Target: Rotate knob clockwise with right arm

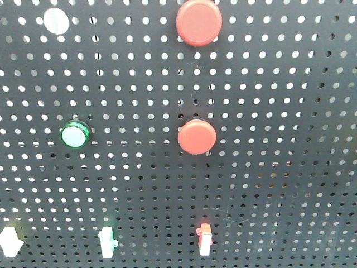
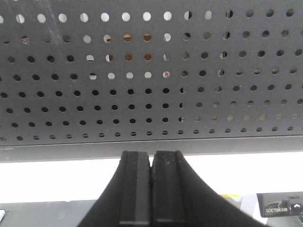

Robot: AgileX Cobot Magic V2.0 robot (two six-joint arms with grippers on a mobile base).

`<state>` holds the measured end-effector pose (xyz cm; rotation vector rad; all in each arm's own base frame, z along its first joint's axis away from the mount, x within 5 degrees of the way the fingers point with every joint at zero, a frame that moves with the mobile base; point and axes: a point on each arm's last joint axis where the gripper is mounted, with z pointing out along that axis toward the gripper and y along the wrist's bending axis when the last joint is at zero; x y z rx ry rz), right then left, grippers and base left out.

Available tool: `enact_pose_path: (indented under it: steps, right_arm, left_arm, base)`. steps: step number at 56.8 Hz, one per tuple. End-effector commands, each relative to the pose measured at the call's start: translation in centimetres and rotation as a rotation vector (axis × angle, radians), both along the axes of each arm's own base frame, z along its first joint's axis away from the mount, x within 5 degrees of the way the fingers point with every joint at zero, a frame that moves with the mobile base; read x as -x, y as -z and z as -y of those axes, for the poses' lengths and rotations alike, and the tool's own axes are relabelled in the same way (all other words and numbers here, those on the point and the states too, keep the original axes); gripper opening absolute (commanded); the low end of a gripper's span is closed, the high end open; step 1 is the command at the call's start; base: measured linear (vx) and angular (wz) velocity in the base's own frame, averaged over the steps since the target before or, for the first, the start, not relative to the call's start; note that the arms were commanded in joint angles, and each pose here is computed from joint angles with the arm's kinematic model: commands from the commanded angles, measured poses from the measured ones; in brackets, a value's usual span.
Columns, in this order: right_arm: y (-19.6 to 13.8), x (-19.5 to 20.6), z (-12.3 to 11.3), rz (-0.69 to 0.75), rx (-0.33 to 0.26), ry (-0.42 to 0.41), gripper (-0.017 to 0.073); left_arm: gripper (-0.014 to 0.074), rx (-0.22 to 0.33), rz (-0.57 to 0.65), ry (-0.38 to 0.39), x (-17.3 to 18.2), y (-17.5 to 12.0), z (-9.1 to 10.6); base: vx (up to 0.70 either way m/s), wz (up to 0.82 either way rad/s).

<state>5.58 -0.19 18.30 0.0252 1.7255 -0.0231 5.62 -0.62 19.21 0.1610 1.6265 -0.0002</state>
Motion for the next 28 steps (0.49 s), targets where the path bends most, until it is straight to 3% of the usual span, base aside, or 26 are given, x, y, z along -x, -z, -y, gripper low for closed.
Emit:
enact_pose_path:
  steps: [1,28]
  right_arm:
    - [-0.5,-0.02,0.0,0.08,0.01,-0.001,-0.0007]
    - [-0.43,-0.02,0.0,0.073,0.01,-0.001,-0.0007]
  left_arm:
    - [-0.0006,0.021,0.067,-0.003,-0.04,0.24,-0.05]
    - [-0.0006,0.021,0.067,-0.003,-0.04,0.24,-0.05]
  base:
    - [0.0,0.0]
    - [0.0,0.0]
